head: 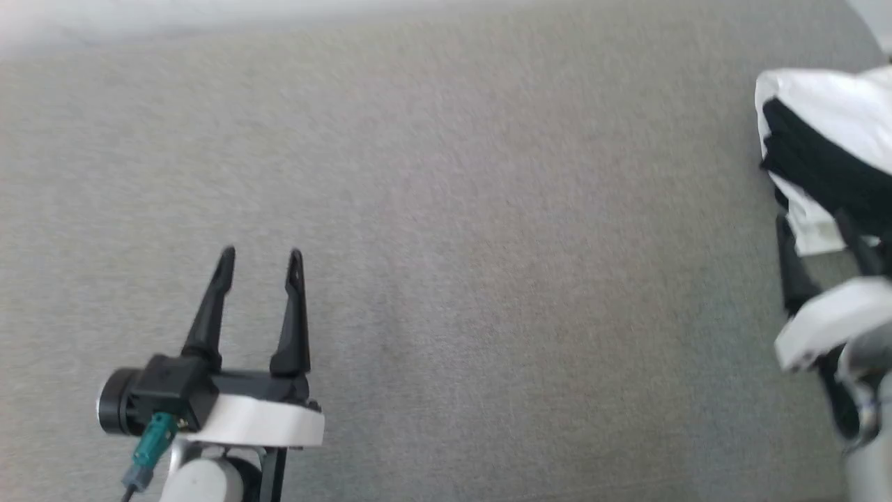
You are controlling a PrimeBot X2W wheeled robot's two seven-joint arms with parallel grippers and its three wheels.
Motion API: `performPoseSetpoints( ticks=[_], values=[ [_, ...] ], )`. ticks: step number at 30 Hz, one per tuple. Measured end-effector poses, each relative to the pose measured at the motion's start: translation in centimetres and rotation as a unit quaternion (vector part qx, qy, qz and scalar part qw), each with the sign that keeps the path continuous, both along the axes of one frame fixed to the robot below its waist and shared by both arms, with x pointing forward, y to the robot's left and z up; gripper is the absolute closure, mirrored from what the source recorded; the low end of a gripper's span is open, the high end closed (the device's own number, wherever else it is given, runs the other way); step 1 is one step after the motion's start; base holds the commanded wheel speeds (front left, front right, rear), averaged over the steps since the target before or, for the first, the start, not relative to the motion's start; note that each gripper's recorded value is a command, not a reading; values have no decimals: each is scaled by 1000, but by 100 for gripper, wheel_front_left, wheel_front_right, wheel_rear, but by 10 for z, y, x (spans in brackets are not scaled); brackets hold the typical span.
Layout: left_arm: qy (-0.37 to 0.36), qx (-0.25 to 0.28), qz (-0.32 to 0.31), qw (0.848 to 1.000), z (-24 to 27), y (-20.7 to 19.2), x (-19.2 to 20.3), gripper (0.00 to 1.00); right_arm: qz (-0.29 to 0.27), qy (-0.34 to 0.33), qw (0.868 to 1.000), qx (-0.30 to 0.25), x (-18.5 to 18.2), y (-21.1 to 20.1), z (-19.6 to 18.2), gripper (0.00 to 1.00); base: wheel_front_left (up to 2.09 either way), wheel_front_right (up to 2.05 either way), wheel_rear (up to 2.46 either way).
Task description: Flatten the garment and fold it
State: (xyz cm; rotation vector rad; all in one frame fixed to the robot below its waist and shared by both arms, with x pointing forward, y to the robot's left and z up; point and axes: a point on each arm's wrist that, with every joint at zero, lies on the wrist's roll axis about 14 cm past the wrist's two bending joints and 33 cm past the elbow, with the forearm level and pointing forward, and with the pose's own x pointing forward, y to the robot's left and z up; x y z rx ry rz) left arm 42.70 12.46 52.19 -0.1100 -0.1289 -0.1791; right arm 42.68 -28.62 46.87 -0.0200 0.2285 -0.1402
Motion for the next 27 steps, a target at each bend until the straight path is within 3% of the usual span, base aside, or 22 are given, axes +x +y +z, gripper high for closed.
performPoseSetpoints(
  ticks=[6,16,27],
  values=[
    [-5,16,25,1000,7,16,-28,0,3,-61,998,9,-27,30,17,0,0,0,0],
    [-32,7,65,997,28,37,-64,0,16,-154,987,-34,-51,39,50,0,0,0,0],
    [-31,-2,50,998,26,34,-77,0,38,-180,982,-39,-57,54,62,0,0,0,0]
  ],
)
